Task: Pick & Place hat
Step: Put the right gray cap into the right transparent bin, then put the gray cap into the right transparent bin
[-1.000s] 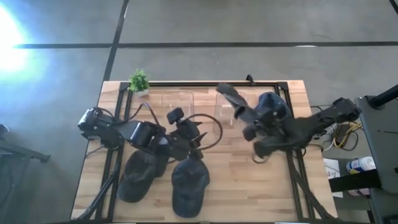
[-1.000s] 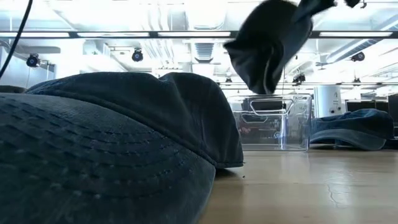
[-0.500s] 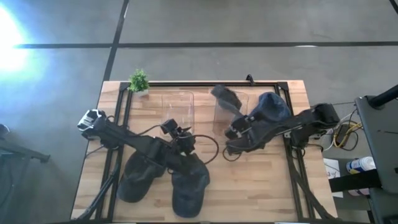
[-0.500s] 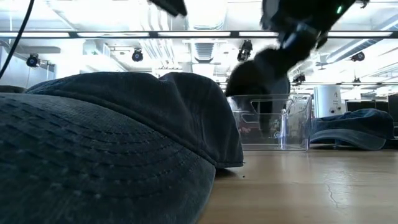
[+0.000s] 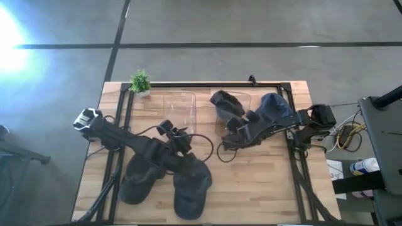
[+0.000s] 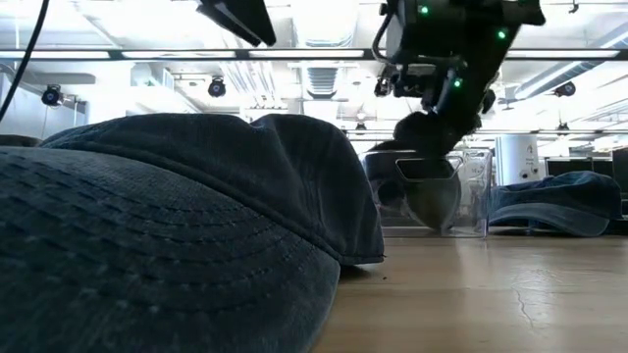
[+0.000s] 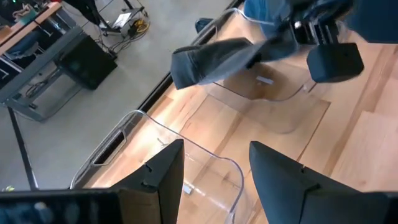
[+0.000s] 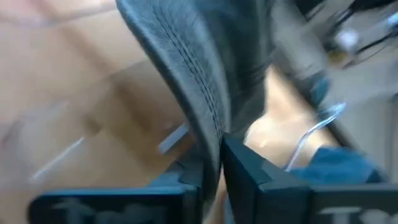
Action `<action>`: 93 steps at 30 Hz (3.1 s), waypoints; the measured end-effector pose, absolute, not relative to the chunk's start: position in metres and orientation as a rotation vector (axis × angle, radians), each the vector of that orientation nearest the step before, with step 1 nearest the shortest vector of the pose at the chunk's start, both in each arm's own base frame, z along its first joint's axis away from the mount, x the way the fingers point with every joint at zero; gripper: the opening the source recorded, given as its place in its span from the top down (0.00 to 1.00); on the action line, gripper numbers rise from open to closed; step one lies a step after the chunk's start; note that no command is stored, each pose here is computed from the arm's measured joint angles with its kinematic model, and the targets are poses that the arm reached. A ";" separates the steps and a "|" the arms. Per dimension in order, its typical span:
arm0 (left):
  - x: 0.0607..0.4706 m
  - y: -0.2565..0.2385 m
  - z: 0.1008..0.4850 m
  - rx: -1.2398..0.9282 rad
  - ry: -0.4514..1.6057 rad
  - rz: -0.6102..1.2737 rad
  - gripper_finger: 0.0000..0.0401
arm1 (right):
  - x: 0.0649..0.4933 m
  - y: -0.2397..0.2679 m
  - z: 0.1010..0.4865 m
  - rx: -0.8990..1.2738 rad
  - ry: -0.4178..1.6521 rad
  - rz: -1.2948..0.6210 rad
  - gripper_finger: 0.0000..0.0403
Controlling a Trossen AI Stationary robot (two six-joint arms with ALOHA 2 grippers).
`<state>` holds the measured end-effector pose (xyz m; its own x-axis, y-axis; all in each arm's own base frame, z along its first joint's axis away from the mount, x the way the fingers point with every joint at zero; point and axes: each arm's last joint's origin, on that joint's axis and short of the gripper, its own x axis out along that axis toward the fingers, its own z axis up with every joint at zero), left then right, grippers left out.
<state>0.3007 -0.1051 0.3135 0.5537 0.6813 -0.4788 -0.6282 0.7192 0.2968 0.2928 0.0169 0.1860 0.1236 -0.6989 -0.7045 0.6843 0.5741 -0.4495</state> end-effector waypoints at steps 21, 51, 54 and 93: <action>0.256 -0.087 0.339 0.013 0.711 0.771 0.56 | 0.252 0.022 0.271 0.289 0.999 -0.670 0.52; 0.177 -0.157 0.240 -0.466 1.398 0.508 0.56 | 0.296 0.112 0.205 0.409 1.011 -0.334 0.52; 0.176 -0.155 0.231 -0.437 1.323 0.571 0.56 | 0.300 0.114 0.204 0.422 0.987 -0.323 0.52; 0.180 -0.165 0.270 -0.577 1.174 0.367 0.95 | 0.265 0.133 0.241 0.481 0.834 -0.386 0.52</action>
<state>0.1804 -0.1649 0.2696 0.3528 -0.0257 -0.9353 -0.5540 0.7998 -0.2309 0.2650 0.1327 0.2406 0.6144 -0.1370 -0.7770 0.5033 0.8265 0.2522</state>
